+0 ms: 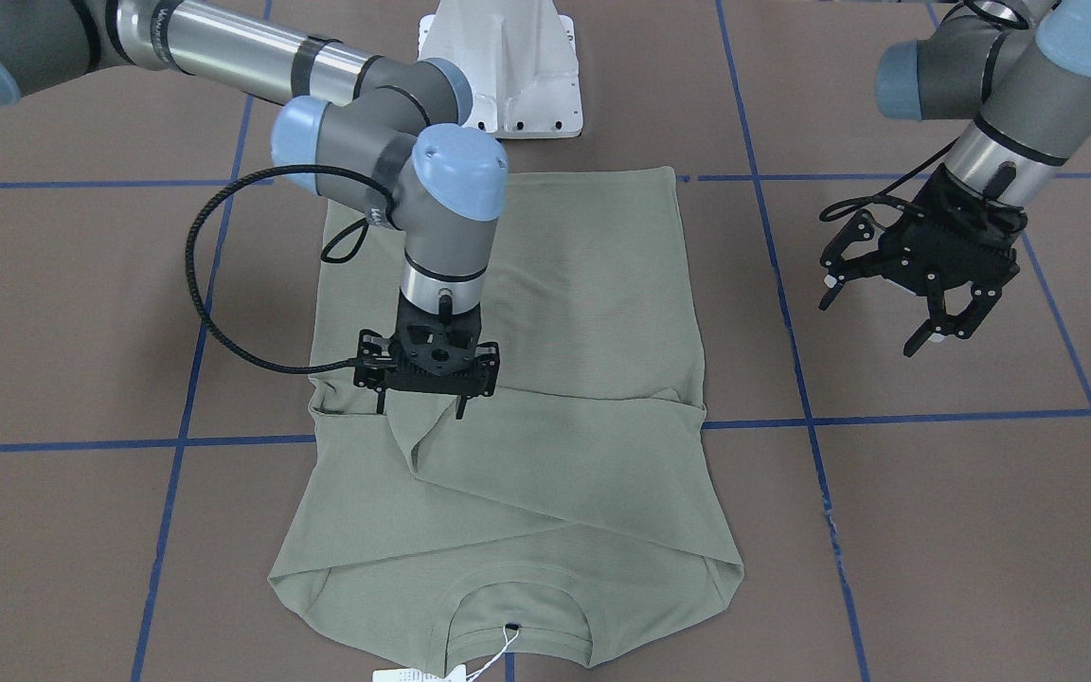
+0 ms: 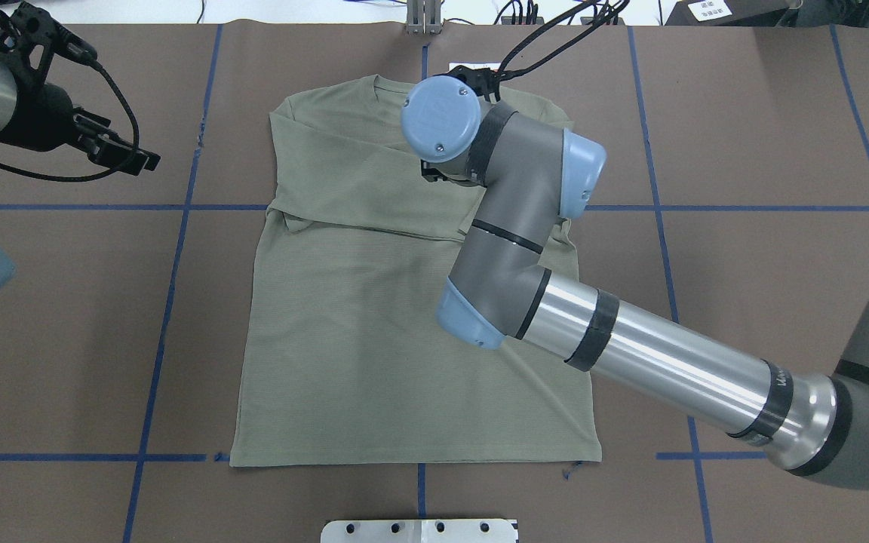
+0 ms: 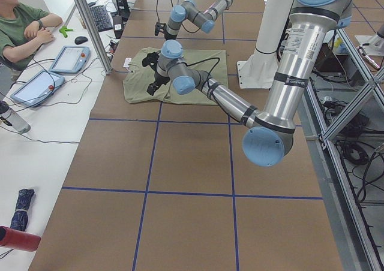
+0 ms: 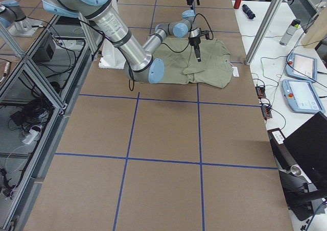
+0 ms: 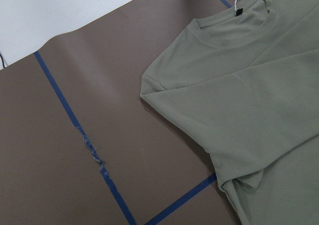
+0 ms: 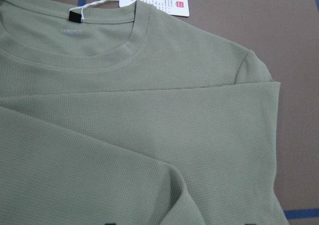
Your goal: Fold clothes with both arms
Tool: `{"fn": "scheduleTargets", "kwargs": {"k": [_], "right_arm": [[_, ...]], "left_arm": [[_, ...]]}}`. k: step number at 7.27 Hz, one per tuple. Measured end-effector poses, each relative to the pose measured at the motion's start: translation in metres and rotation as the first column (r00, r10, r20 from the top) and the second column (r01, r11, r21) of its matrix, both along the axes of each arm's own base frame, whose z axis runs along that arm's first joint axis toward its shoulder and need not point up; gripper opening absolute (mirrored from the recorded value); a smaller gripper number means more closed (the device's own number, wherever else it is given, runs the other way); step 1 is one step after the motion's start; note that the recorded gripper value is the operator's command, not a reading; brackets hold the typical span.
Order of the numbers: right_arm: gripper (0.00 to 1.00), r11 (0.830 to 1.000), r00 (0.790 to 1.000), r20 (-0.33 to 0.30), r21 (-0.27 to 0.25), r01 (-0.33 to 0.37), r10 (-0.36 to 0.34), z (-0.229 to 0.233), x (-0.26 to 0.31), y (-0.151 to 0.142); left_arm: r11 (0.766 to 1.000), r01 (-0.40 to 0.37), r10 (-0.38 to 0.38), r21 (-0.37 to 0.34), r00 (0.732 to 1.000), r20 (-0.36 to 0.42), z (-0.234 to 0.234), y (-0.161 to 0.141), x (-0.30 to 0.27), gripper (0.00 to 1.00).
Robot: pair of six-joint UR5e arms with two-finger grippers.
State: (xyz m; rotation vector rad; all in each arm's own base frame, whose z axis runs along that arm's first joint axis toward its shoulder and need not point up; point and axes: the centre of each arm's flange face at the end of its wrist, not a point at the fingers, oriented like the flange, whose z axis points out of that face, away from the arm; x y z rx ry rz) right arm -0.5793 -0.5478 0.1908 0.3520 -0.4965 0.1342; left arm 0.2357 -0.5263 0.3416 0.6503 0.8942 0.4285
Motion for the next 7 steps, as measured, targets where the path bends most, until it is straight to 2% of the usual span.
{"fn": "scheduleTargets", "kwargs": {"k": [3, 5, 7], "right_arm": [[0.72, 0.999, 0.994, -0.104, 0.03, 0.045, -0.042, 0.021, -0.053, 0.032], [0.64, 0.995, 0.983, -0.167, 0.042, 0.087, -0.078, 0.026, -0.061, 0.041], [0.64, 0.993, 0.976, -0.196, 0.055, 0.107, -0.094, 0.029, -0.067, 0.047]], "left_arm": [[1.0, -0.004, 0.003, -0.006, 1.0, -0.007, 0.003, 0.002, -0.001, 1.0], [1.0, -0.003, 0.003, -0.007, 1.0, -0.007, 0.003, 0.002, -0.001, 1.0], [1.0, -0.003, 0.003, -0.008, 1.0, -0.008, 0.003, 0.002, -0.001, 1.0]]}}
